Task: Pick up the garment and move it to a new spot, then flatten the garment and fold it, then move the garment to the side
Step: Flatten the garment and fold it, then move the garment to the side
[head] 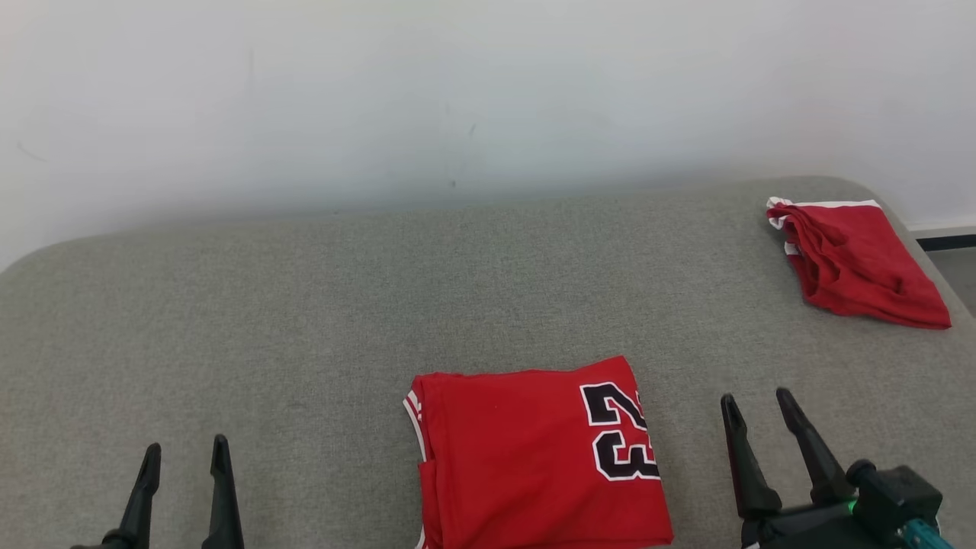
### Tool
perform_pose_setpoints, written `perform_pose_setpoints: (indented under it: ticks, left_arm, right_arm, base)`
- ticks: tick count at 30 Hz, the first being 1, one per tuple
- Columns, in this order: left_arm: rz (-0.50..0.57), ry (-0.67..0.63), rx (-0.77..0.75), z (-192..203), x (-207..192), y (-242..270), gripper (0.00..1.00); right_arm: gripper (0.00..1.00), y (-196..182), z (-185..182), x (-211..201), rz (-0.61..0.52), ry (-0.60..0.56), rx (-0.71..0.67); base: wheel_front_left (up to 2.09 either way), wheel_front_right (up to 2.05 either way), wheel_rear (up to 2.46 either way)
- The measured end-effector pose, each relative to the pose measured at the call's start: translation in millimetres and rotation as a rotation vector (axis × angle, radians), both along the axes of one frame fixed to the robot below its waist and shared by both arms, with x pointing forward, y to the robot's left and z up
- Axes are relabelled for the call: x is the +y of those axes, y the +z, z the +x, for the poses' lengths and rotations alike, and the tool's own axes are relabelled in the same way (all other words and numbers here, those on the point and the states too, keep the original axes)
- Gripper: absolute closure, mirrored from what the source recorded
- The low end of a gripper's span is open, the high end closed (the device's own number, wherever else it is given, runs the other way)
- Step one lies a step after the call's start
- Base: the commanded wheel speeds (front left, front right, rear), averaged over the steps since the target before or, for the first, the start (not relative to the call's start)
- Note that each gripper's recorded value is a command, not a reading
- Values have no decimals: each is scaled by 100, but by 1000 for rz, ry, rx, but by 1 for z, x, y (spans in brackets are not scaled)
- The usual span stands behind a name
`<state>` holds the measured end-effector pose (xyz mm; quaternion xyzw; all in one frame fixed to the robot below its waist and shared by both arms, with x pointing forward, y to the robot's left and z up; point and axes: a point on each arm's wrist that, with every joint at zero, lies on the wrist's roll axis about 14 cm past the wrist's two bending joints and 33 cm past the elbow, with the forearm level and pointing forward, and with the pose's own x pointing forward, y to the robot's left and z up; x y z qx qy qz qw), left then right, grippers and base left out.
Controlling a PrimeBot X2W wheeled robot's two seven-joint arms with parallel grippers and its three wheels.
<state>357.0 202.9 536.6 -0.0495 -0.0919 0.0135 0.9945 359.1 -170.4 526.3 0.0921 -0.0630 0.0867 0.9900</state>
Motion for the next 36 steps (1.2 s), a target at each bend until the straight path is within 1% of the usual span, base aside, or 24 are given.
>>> perform_pose_setpoints:
  ticks: [4,9,12,21,36]
  left_arm:
    - [36,0,21,-6,-1,-6,0]
    - [44,9,44,-14,2,-13,0]
    - [54,8,47,-16,3,-14,0]
    - [55,26,59,-25,10,-18,0]
    - [52,20,70,-24,10,-22,0]
  right_arm:
    - [0,-5,-11,-1,10,-18,12]
    - [0,-11,-16,3,15,-17,26]
    - [0,-12,-15,9,-6,1,26]
    - [0,-13,-8,19,-12,29,30]
    - [0,-20,-8,16,-9,17,54]
  base:
    - [0,0,0]
    - [0,0,0]
    - [0,0,0]
    - [0,0,0]
    - [0,0,0]
